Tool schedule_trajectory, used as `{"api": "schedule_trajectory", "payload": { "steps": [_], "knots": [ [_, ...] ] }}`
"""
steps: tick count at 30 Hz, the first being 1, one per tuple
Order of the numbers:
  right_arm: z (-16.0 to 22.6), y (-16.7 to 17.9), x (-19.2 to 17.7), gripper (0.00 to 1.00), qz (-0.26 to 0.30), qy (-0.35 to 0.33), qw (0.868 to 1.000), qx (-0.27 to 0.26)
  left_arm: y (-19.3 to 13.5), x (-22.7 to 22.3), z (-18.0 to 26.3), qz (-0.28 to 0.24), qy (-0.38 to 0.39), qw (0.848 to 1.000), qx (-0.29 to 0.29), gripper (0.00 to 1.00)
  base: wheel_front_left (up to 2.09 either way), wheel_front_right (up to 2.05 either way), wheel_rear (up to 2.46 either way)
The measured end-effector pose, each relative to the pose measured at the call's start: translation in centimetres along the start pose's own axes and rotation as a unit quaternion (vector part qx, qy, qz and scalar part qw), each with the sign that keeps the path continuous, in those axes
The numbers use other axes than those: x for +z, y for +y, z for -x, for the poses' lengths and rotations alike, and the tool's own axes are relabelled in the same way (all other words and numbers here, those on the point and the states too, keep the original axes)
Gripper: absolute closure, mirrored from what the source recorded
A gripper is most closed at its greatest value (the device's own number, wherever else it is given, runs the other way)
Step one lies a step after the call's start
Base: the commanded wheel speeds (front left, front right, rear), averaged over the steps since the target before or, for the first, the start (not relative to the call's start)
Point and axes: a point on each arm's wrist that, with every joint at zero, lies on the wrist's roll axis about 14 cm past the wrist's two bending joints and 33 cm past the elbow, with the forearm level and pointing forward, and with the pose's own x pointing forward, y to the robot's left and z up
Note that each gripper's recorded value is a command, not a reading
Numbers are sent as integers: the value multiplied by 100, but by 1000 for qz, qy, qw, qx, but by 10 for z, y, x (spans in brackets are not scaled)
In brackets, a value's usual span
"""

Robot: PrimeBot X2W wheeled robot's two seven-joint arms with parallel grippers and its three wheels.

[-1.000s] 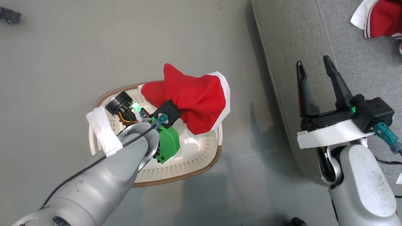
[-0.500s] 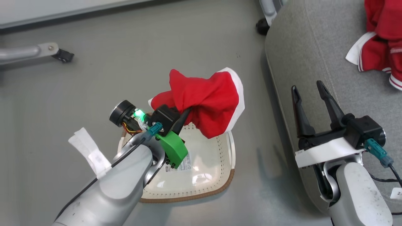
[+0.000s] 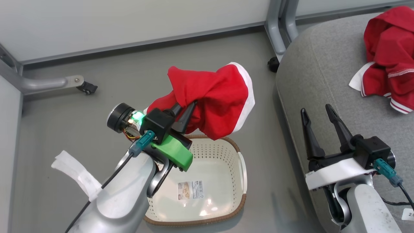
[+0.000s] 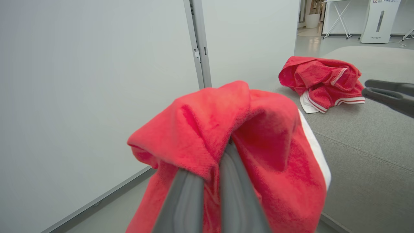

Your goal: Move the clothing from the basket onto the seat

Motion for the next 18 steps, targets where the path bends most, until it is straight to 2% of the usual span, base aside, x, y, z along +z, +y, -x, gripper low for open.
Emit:
{"api": "schedule_trajectory", "payload": {
  "steps": [8,18],
  "knots": [
    [9,3,10,0,-4,-10,1000,1,-4,34,7,-8,-46,999,6,100,0,0,0],
    [16,1,14,0,-10,-14,1000,-5,-7,49,10,-20,-66,998,2,100,0,0,0]
  ]
}}
